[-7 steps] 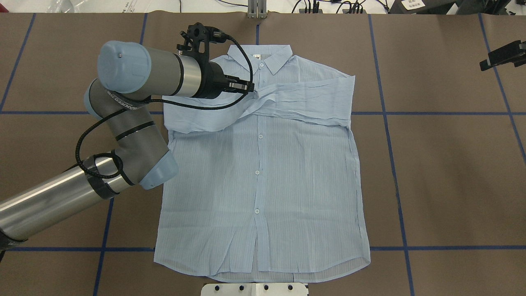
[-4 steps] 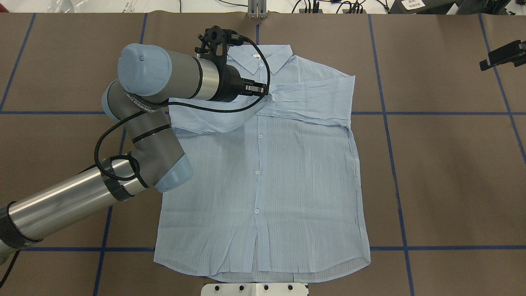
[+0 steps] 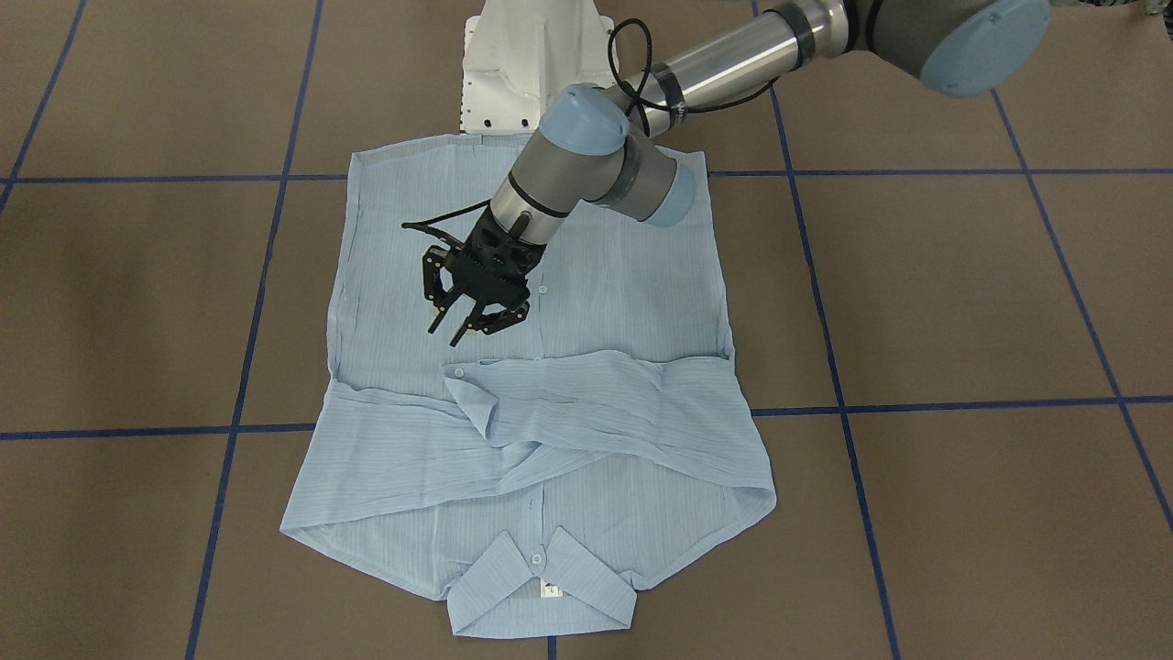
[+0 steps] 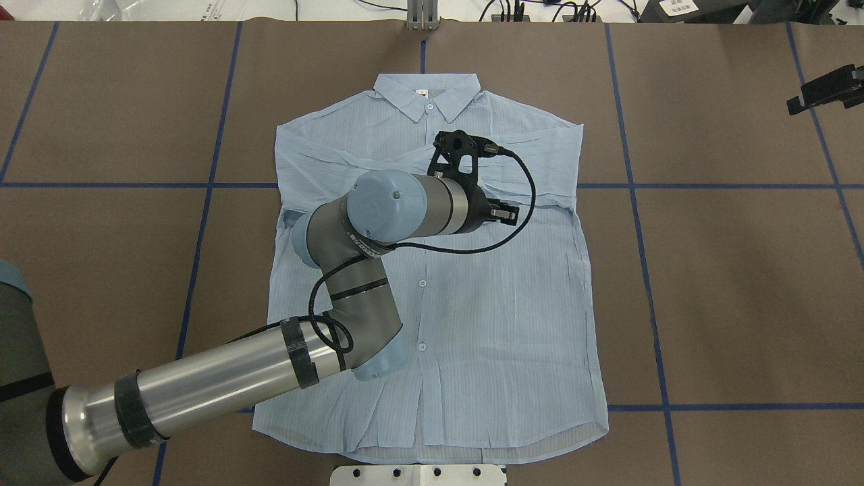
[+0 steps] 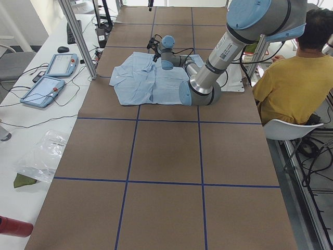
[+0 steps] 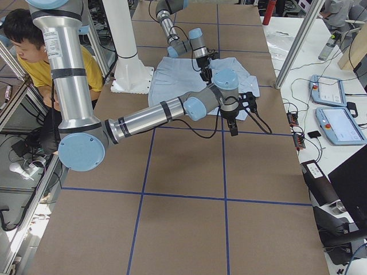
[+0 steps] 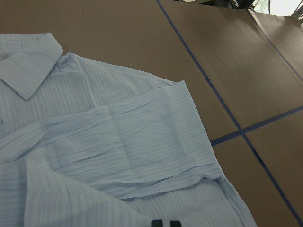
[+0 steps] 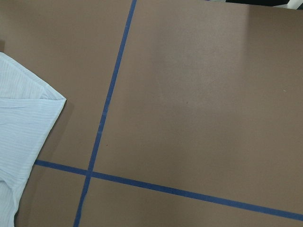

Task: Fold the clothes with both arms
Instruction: 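Lay the held sleeve across the shirt body with the left gripper, then move both grippers to the shirt hem corners nearest the robot and grasp them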

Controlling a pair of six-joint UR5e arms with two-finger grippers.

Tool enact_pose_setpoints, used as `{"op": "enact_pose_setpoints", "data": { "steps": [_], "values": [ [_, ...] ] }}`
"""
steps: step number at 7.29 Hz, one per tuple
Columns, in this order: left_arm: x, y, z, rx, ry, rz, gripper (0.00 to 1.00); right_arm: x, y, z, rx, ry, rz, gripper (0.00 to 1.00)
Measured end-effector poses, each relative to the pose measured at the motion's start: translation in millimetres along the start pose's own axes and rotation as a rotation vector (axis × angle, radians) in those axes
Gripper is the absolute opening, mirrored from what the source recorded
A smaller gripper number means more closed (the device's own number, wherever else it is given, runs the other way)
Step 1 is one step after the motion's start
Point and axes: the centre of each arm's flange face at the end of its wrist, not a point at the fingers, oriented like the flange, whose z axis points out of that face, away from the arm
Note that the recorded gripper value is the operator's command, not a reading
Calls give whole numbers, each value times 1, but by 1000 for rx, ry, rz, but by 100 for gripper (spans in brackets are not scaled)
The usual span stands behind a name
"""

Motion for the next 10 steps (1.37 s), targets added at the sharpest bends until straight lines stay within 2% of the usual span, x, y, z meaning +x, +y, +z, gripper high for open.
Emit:
{"op": "enact_pose_setpoints", "data": {
  "steps": [2,4,6,8,10],
  "values": [
    [14,9,5,-6,2,-29,100,-1,-1,0,1,-1,1,100],
    [9,9,-4,-39,-61,17,100,-8,0,-3,7,-5,38,100],
    [-23,26,-52,-67,-111,77,100,-47,17,-2,21,-7,98,100],
    [-67,53,-112,-75,-124,112,100,-119,63,16,34,-7,159,100],
    [-109,82,-164,-84,-138,116,100,-204,127,45,49,8,223,100]
  ]
}}
